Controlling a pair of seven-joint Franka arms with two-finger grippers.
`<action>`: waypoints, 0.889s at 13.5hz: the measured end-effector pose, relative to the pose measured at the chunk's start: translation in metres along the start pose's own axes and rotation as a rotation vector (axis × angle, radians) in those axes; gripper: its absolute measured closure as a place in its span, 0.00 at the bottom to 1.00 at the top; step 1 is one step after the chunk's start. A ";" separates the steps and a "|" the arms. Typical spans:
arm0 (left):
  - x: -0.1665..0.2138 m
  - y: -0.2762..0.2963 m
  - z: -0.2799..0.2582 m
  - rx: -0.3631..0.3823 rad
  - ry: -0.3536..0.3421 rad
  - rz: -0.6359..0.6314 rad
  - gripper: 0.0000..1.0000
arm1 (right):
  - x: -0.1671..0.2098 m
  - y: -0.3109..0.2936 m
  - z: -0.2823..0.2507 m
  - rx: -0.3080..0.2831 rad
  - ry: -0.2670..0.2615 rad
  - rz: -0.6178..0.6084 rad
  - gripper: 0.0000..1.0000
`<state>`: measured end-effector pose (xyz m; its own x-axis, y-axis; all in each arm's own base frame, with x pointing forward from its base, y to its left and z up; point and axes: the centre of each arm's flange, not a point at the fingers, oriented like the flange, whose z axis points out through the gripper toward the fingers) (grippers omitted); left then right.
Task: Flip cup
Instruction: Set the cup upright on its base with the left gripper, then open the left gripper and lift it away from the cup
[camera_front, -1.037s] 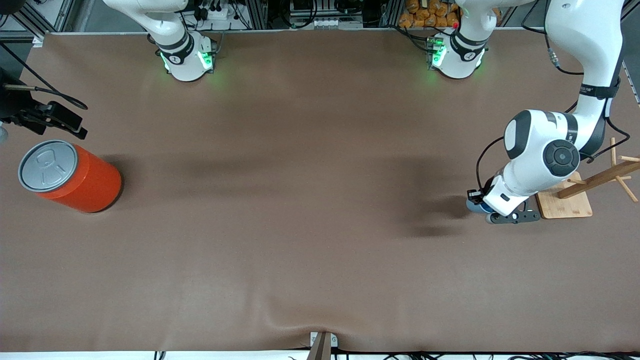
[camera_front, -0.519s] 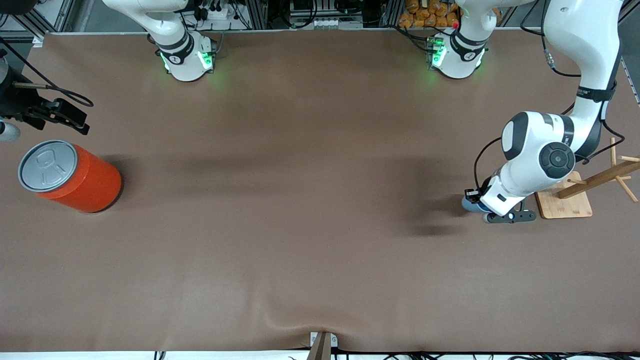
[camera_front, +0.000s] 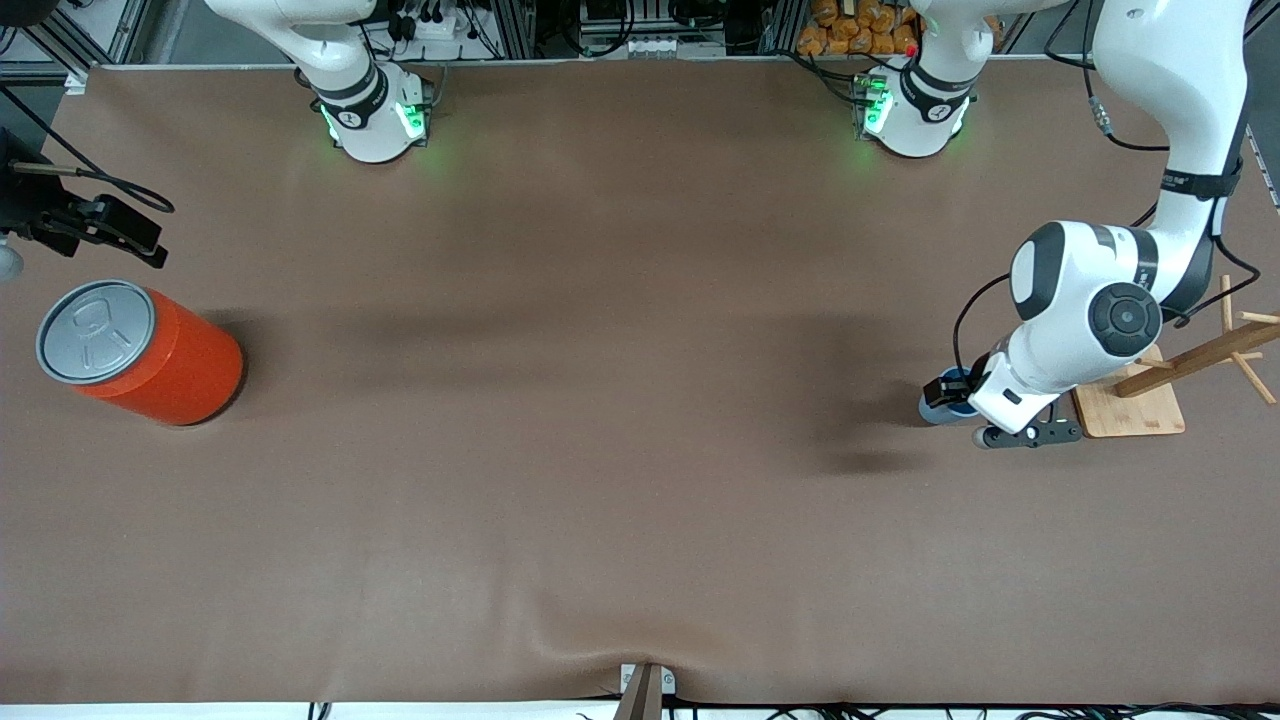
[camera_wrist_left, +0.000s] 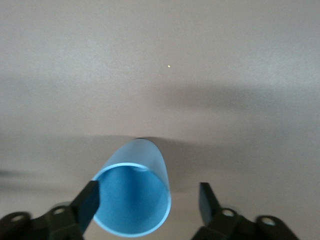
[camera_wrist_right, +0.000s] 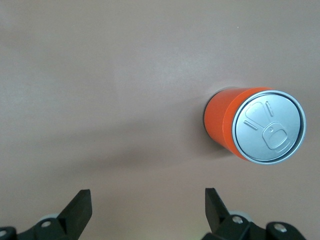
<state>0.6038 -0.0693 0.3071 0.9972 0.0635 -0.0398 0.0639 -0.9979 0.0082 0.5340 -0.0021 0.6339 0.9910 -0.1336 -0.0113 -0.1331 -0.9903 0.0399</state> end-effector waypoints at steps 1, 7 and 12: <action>0.000 0.001 -0.012 0.002 0.009 0.001 0.00 | 0.000 0.000 0.000 0.000 0.000 0.000 0.00; 0.000 0.002 -0.097 0.032 -0.010 0.002 0.00 | 0.000 0.000 0.001 -0.001 -0.006 0.000 0.00; -0.003 -0.013 -0.226 0.054 -0.010 -0.036 0.00 | -0.002 0.000 0.002 -0.003 -0.020 0.000 0.00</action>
<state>0.6088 -0.0538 0.5333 0.9938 0.0995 -0.0495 0.0972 -0.9942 -0.0469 0.5322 -0.0023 0.6317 0.9904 -0.1345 -0.0314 -0.1331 -0.9902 0.0427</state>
